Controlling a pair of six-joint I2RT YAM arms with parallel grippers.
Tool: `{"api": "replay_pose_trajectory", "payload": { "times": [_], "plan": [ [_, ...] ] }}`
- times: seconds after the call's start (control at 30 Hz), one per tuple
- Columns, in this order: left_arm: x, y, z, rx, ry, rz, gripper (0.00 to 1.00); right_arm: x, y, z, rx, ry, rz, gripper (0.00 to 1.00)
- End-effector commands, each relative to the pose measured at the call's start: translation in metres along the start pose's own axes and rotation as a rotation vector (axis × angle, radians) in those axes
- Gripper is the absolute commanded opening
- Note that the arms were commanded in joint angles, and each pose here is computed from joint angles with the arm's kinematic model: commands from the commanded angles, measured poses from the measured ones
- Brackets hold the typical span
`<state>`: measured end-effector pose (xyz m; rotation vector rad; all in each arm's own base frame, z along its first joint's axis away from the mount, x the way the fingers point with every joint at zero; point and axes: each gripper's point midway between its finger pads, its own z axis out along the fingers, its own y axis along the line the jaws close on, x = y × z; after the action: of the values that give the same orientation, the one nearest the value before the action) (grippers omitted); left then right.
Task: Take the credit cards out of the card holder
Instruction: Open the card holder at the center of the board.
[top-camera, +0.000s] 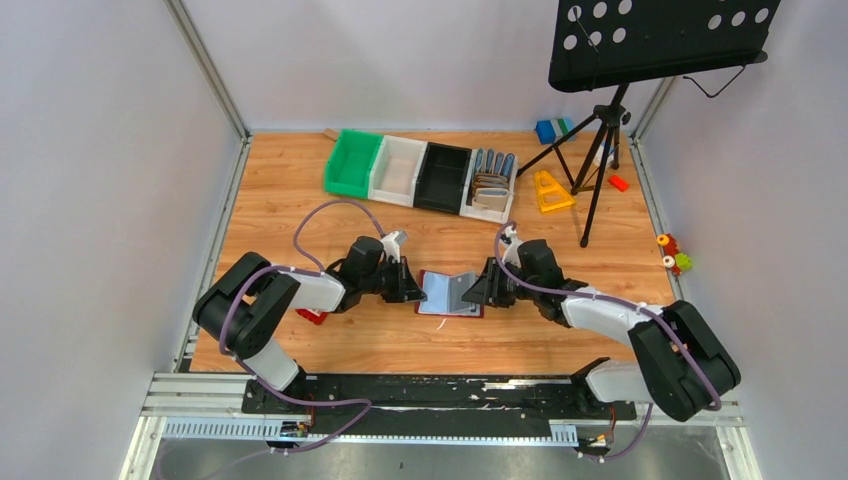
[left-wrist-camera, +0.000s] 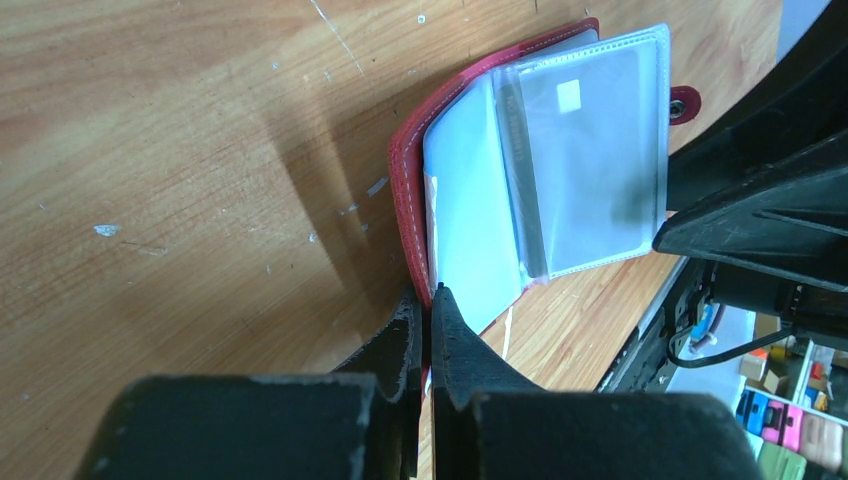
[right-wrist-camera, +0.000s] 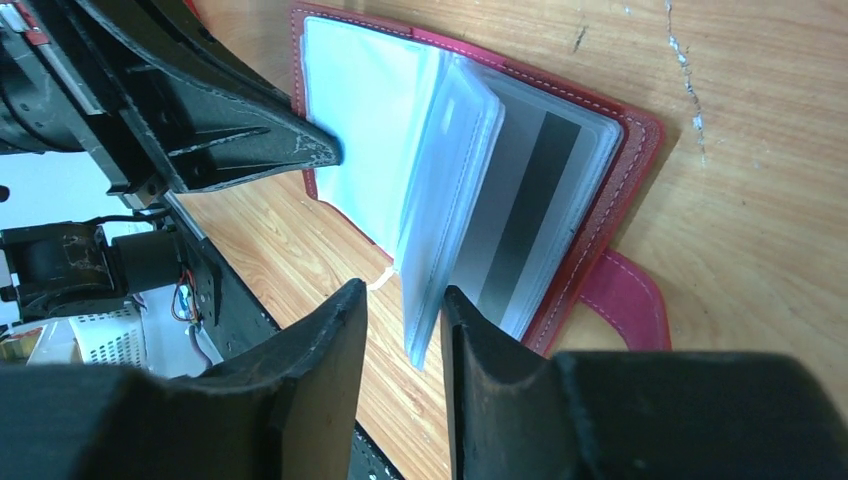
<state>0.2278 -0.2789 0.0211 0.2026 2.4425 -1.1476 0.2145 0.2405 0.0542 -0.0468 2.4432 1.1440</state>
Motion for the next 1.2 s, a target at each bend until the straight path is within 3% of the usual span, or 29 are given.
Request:
{"api": "replay_pose_trajectory", "payload": {
  "times": [0.0, 0.27, 0.5, 0.8, 1.07, 1.17],
  "plan": [
    [0.01, 0.018, -0.002, -0.09, 0.033, 0.0, 0.0, -0.01, 0.007, -0.007, -0.019, -0.056, -0.042, 0.31],
    [0.009, 0.016, -0.001, -0.081, 0.037, -0.002, 0.0, -0.014, 0.018, -0.009, -0.065, -0.078, -0.051, 0.25],
    [0.008, 0.014, -0.001, -0.071, 0.037, -0.002, 0.0, -0.016, 0.026, -0.008, -0.109, -0.072, -0.061, 0.1],
    [0.008, 0.009, -0.002, -0.051, 0.035, -0.008, 0.0, -0.019, 0.047, -0.003, -0.182, -0.047, -0.108, 0.13],
    [0.005, 0.003, -0.005, -0.04, 0.029, -0.003, 0.0, -0.017, 0.023, 0.011, -0.026, 0.006, -0.082, 0.13],
    [0.004, 0.001, -0.006, -0.037, 0.027, 0.0, 0.0, -0.013, 0.03, 0.014, -0.065, 0.021, -0.091, 0.17]
  ]
}}
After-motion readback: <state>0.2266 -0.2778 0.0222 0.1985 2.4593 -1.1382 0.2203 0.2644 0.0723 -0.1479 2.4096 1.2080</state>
